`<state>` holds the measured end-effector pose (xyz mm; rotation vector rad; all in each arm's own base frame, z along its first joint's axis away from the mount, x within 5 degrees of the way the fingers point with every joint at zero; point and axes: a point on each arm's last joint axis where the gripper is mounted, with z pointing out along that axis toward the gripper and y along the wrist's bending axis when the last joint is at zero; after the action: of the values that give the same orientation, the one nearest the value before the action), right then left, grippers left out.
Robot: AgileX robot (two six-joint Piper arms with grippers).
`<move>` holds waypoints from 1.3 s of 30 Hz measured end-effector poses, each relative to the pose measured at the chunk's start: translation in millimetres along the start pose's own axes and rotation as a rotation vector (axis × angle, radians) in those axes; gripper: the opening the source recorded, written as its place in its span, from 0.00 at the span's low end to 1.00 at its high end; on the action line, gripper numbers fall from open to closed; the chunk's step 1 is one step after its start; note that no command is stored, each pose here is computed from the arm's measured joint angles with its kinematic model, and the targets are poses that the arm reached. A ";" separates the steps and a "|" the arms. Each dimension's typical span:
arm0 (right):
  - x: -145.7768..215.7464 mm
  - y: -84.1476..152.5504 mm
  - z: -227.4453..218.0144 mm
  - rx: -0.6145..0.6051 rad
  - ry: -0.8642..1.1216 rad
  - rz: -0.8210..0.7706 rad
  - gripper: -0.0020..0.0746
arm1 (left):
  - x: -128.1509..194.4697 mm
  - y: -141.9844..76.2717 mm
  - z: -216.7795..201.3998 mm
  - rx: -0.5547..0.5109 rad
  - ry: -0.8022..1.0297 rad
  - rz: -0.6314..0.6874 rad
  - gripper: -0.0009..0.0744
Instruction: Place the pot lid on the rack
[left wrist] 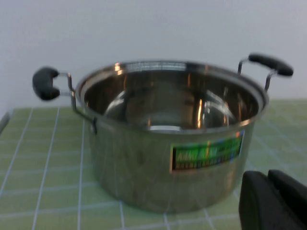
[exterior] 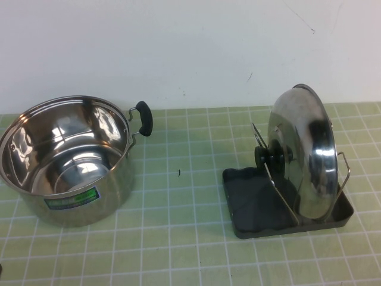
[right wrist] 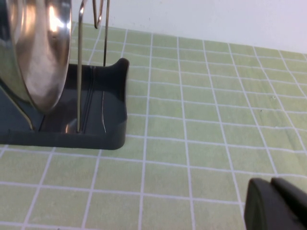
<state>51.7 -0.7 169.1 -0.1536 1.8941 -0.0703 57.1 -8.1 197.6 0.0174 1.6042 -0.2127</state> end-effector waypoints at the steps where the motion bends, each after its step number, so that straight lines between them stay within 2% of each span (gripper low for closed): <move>1: 0.0 0.0 0.0 0.000 0.000 0.000 0.02 | 3.1 0.6 -0.1 -0.006 0.034 0.017 0.01; 6: 0.0 0.0 0.0 0.000 0.000 0.000 0.02 | 13.8 3.6 -1.2 -0.043 0.152 0.051 0.01; 15: -0.1 -0.1 -0.2 0.000 0.002 0.000 0.02 | 14.4 12.5 -3.5 -0.221 0.147 0.021 0.01; 19: -0.1 -0.1 -0.2 0.000 0.002 0.000 0.02 | 16.9 11.7 -3.8 -0.209 0.179 0.078 0.01; 28: 0.1 -0.1 -0.2 0.000 0.004 0.000 0.02 | 20.1 4.8 -3.6 -0.080 0.216 0.118 0.01; 39: 0.1 -0.1 -0.2 0.000 0.004 0.000 0.02 | 19.2 8.9 -4.0 -0.158 0.212 0.109 0.01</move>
<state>51.5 -0.8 169.1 -0.1532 1.8984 -0.0710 53.5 -1.1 177.6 0.0053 1.8217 0.0018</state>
